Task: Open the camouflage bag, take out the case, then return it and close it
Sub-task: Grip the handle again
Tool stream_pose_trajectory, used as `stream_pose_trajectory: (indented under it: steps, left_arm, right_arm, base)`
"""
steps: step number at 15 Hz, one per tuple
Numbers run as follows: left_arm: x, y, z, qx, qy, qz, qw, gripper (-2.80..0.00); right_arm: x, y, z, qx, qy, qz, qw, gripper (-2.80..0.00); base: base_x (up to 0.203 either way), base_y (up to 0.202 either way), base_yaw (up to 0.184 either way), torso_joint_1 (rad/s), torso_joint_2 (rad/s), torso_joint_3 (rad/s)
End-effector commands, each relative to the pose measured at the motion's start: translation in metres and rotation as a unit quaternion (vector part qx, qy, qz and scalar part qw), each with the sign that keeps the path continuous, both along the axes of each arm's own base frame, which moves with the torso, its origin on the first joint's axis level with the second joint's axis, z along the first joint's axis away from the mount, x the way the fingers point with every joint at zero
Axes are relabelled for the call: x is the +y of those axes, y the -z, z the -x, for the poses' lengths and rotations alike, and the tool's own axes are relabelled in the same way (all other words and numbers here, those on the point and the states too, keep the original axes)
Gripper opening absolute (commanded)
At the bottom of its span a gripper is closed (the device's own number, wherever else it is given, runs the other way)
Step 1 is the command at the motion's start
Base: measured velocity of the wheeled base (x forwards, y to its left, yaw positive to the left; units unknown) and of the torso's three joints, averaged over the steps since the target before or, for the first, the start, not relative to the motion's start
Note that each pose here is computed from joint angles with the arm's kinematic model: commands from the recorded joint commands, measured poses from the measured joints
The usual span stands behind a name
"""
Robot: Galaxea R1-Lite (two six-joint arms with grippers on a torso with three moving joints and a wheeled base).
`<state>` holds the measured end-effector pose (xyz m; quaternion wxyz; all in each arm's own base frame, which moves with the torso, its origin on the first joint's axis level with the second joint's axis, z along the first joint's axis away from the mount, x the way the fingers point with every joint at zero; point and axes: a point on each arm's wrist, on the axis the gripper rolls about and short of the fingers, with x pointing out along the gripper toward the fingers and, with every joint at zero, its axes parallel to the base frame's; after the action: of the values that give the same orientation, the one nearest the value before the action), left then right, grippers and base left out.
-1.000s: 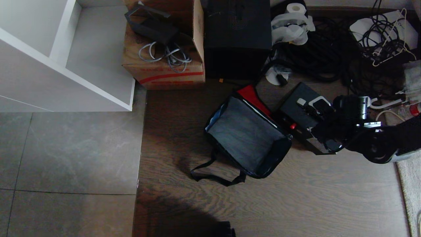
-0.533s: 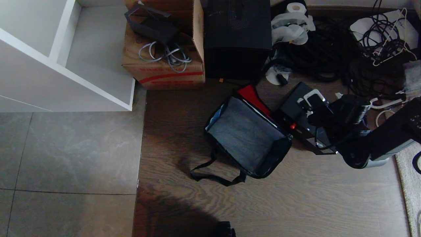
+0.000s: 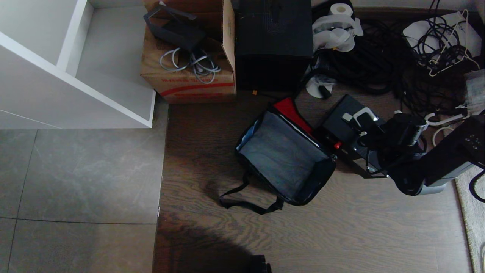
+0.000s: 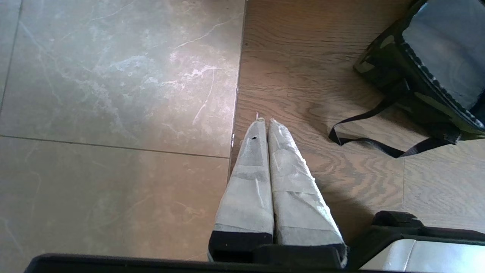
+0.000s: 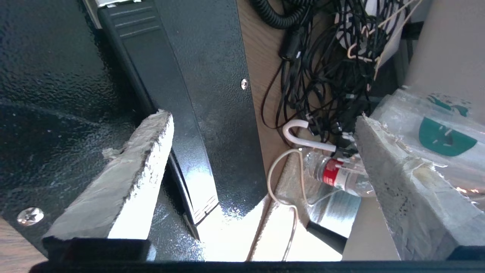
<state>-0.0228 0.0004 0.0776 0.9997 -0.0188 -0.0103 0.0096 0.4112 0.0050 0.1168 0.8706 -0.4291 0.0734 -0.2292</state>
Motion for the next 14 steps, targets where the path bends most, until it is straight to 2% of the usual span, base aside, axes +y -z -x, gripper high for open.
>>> stream_pose_trajectory:
  steps: [1, 5, 10, 14]
  left_arm:
    - [0.000, 0.003, -0.001, 0.005, 0.000, 0.000, 1.0000, -2.80]
    - [0.000, 0.003, -0.001, 0.004, 0.000, 0.000, 1.0000, -2.80]
    - [0.000, 0.003, -0.001, 0.005, 0.000, 0.000, 1.0000, -2.80]
    - [0.000, 0.003, -0.001, 0.005, 0.000, 0.000, 1.0000, -2.80]
  right_arm:
    - [-0.001, 0.003, 0.000, 0.010, 0.007, 0.002, 1.000, 0.00]
    - [-0.001, -0.001, 0.008, 0.019, 0.007, -0.002, 1.000, 0.00]
    - [0.000, -0.017, 0.023, 0.005, 0.007, -0.009, 1.000, 0.00]
    - [0.000, -0.008, 0.023, 0.025, 0.006, -0.010, 1.000, 0.00]
  base:
    - [0.000, 0.000, 0.000, 0.000, 0.00, 0.000]
    - [0.000, 0.000, 0.000, 0.000, 0.00, 0.000]
    - [0.000, 0.000, 0.000, 0.000, 0.00, 0.000]
    - [0.000, 0.000, 0.000, 0.000, 0.00, 0.000]
